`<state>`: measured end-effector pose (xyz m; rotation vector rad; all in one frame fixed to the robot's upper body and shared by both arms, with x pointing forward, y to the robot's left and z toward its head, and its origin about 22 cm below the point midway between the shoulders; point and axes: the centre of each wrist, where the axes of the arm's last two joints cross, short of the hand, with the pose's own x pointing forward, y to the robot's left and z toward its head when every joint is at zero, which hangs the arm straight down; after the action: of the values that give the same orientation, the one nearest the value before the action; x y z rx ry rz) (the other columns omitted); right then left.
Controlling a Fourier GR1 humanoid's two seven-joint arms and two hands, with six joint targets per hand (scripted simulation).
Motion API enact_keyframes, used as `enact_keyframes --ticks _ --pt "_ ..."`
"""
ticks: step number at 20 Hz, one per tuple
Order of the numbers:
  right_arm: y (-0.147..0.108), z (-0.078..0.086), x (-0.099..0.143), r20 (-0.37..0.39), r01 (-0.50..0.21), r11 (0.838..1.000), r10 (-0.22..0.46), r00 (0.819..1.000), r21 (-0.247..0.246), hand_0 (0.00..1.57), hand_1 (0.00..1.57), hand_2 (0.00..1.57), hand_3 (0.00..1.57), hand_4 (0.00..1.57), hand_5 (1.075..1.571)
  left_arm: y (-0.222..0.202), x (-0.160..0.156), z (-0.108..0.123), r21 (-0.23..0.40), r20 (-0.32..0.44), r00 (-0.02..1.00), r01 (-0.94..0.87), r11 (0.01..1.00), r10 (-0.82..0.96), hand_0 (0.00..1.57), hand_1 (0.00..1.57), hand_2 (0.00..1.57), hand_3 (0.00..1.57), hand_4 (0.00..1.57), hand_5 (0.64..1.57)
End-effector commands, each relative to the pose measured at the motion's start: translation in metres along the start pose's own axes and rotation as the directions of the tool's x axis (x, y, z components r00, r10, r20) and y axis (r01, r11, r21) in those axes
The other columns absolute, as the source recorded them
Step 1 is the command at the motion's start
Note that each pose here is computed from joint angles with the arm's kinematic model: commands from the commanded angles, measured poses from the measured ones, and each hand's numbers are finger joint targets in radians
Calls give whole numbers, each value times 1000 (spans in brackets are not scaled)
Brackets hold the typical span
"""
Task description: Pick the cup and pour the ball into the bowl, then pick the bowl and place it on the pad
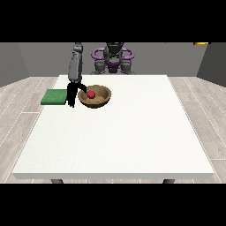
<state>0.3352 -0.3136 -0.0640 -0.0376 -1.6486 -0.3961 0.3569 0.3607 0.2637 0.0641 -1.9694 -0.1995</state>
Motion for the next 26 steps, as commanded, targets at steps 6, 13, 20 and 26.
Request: enact_keyframes --ticks 6,13,20,26 --pt "42 -15 -1 -37 21 999 -22 999 -40 0 0 0 0 498 1556 27 27 3 -14 28 1000 -10 1000 11 0 0 0 0 1022 1543" --pt "-42 24 -16 -241 -296 924 238 941 -243 1571 1571 1571 1571 912 1478 25 28 7 -27 69 997 -15 1000 17 0 0 0 0 1056 1528" --pt "-59 6 17 -281 -428 872 359 890 -239 1571 1571 1571 1242 1001 1546 33 9 10 -5 -4 999 -46 999 46 0 0 0 0 1170 1531" --pt "-45 -46 91 -314 -500 845 430 846 -188 1571 1571 1571 1042 1026 1556 79 -21 31 67 -89 994 -55 996 61 0 0 0 0 1197 1534"
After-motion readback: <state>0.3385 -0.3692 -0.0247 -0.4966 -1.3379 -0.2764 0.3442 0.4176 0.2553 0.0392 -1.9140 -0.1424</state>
